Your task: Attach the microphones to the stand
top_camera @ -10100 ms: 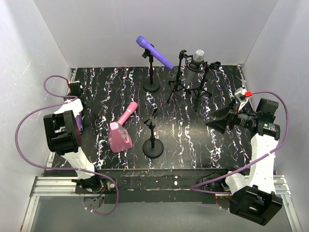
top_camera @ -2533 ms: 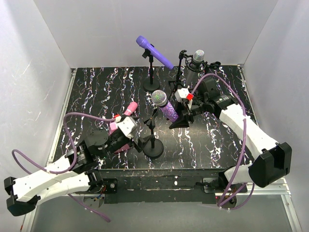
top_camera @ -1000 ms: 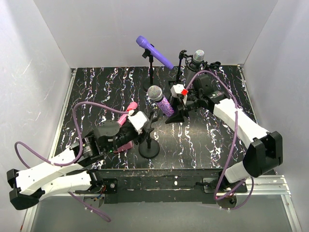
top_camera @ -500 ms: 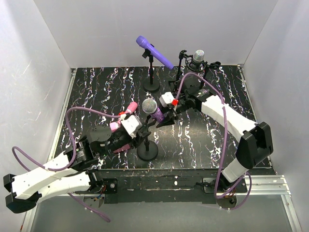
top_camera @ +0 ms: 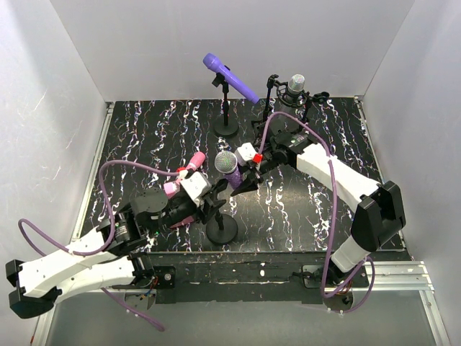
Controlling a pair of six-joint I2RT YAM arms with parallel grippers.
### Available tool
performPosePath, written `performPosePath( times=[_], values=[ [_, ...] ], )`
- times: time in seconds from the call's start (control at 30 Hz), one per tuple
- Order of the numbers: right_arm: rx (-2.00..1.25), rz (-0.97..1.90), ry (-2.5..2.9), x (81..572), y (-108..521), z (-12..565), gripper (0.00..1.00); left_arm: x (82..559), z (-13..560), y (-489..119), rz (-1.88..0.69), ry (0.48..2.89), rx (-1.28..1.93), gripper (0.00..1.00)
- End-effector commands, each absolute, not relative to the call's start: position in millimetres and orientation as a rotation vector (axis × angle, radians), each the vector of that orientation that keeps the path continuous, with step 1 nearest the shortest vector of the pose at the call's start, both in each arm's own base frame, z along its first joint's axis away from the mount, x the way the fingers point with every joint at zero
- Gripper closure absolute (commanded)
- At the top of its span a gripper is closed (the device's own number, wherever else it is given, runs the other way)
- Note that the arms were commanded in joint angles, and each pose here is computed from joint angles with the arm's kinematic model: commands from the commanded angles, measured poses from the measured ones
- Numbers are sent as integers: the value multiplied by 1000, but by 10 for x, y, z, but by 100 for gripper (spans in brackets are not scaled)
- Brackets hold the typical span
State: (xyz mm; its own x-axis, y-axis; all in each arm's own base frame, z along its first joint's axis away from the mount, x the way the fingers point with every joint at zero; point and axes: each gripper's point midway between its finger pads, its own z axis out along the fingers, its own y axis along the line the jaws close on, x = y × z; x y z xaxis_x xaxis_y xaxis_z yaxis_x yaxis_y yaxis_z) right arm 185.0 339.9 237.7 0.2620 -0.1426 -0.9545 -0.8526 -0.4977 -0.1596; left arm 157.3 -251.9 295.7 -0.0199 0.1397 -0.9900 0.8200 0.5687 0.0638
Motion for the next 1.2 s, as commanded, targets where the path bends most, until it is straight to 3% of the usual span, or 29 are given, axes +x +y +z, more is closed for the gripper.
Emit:
performPosePath(
  times=[0.0,0.27,0.4,0.6,0.73,0.9,1.07,1.1,1.17],
  values=[
    [-1829,1287,887,1802,3452,2429,99,1649,2872,-2448,-584,1588,858,61],
    [-1828,1289,888,1788,3442,2432,99,1630,2823,-2475,-582,1593,896,90],
    [-1864,1261,848,1708,3415,2388,99,1653,2824,-2475,-578,1589,878,96],
    [-1894,1303,849,1551,3523,2411,99,1635,2861,-2557,-624,1564,870,97],
    [-1896,1292,863,1556,3519,2412,99,1636,2850,-2515,-619,1575,854,90],
    [-1889,1275,900,1585,3512,2374,99,1650,2850,-2456,-606,1590,827,59],
    [-1885,1268,930,1627,3520,2352,99,1669,2844,-2427,-576,1606,836,44],
    [-1884,1274,937,1625,3526,2348,99,1669,2836,-2427,-573,1611,839,44],
    [-1882,1276,945,1634,3528,2347,99,1670,2835,-2424,-564,1613,850,78]
  ],
)
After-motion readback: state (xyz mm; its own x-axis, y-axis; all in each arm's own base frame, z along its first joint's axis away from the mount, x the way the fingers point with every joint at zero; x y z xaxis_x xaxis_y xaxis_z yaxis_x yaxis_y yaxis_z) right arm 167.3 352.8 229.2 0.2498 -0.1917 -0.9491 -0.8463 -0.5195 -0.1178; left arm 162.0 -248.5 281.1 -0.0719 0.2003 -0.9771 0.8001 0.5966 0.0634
